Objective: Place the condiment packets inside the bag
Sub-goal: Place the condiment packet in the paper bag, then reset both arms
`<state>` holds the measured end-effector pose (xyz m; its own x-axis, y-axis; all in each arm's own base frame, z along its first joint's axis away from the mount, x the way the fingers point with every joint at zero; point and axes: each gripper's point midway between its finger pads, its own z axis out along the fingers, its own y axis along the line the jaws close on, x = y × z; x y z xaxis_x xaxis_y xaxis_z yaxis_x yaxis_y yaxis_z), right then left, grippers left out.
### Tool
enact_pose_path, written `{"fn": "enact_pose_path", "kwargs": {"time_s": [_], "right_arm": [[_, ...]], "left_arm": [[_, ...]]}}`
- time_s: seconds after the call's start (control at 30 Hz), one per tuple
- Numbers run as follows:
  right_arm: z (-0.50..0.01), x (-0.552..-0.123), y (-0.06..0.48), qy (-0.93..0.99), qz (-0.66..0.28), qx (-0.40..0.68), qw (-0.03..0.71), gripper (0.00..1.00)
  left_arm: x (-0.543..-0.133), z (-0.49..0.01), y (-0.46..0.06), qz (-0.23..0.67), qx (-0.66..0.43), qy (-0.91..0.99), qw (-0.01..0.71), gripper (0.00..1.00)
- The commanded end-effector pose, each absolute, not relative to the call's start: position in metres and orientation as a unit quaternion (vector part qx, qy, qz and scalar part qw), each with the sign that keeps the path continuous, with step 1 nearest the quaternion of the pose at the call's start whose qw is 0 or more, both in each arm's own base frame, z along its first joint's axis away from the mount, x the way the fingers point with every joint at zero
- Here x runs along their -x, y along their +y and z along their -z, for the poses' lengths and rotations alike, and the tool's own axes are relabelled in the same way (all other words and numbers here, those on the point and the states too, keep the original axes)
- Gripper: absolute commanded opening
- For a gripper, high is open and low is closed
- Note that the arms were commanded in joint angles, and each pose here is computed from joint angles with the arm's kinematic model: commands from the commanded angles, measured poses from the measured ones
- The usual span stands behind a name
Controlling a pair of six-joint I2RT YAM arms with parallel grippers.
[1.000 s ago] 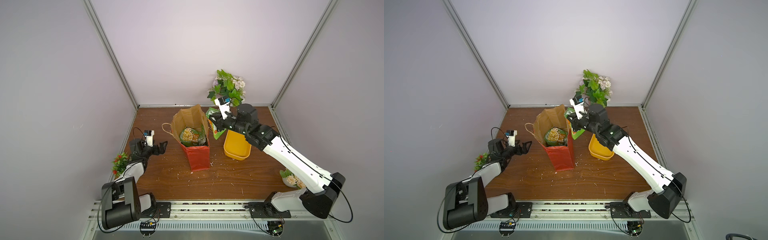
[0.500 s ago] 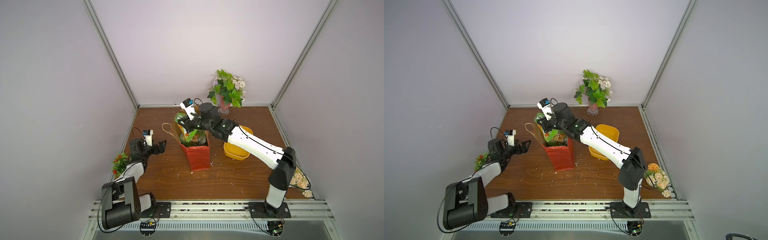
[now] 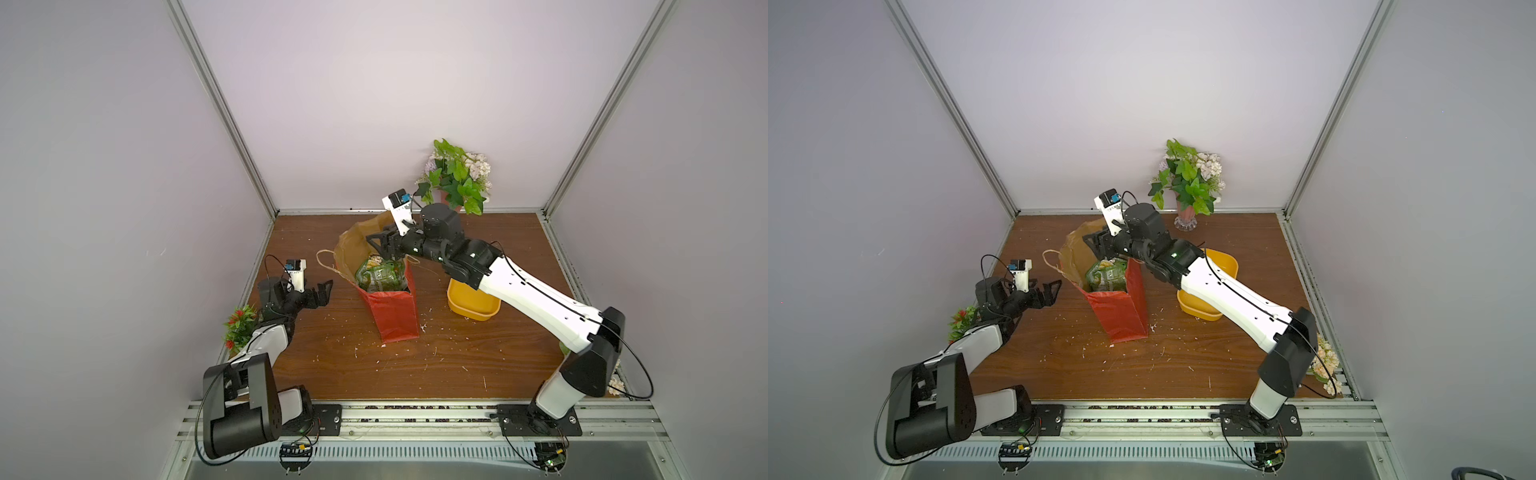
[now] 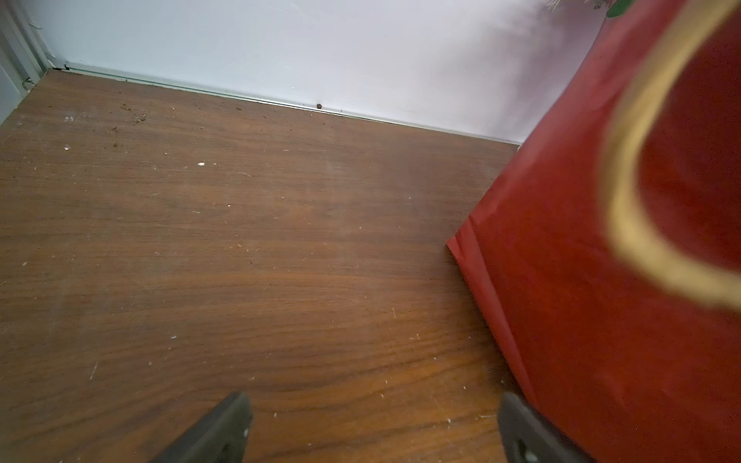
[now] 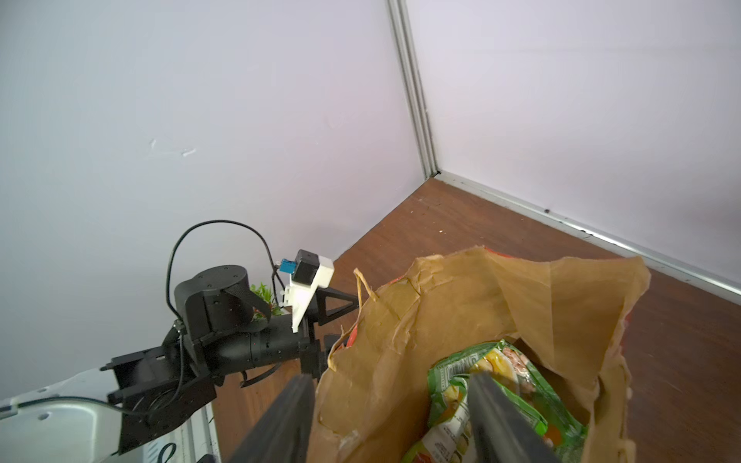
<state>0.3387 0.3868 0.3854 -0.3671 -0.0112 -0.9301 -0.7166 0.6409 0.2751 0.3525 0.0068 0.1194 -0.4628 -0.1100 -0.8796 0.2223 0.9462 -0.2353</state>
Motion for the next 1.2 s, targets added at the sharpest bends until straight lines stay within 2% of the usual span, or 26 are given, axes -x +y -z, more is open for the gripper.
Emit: {"fn": "enact_pose_path", "kwargs": {"time_s": [0.0,0.2,0.37,0.47,0.53,0.6,0.7,0.93,1.17], "right_arm": [[-0.424,-0.339,0.346,0.722,-0.337,0.202,0.57,0.76],[-0.394,-0.345,0.248,0.738,-0.284,0.12,0.601,0.99],[-0.336,-0.352,0.149,0.76,-0.174,0.025,0.625,0.99],[-0.29,-0.346,0.094,0.765,-0.071,-0.043,0.639,0.99],[-0.255,-0.334,0.058,0.745,0.004,-0.08,0.663,0.99],[-0.239,-0.317,0.038,0.694,0.03,-0.094,0.713,0.99],[-0.208,-0.292,0.005,0.658,0.067,-0.135,0.738,0.99],[-0.175,-0.292,-0.009,0.685,0.123,-0.102,0.71,0.99],[-0.167,-0.292,-0.01,0.678,0.121,-0.086,0.72,0.99]], "left_arm": [[-0.357,-0.124,0.013,0.155,-0.031,0.836,0.525,0.99],[-0.356,-0.124,0.012,0.156,-0.031,0.836,0.526,0.99],[-0.359,-0.127,0.023,0.136,0.001,0.827,0.546,0.99],[-0.355,-0.136,0.032,0.115,0.027,0.803,0.584,0.99],[-0.352,-0.142,0.033,0.107,0.038,0.786,0.608,0.99],[-0.349,-0.147,0.032,0.097,0.043,0.769,0.631,0.99],[-0.347,-0.152,0.025,0.071,0.043,0.75,0.656,0.99],[-0.35,-0.148,0.013,0.04,0.028,0.737,0.674,0.99],[-0.346,-0.143,0.019,0.019,0.035,0.717,0.696,0.99]]}}
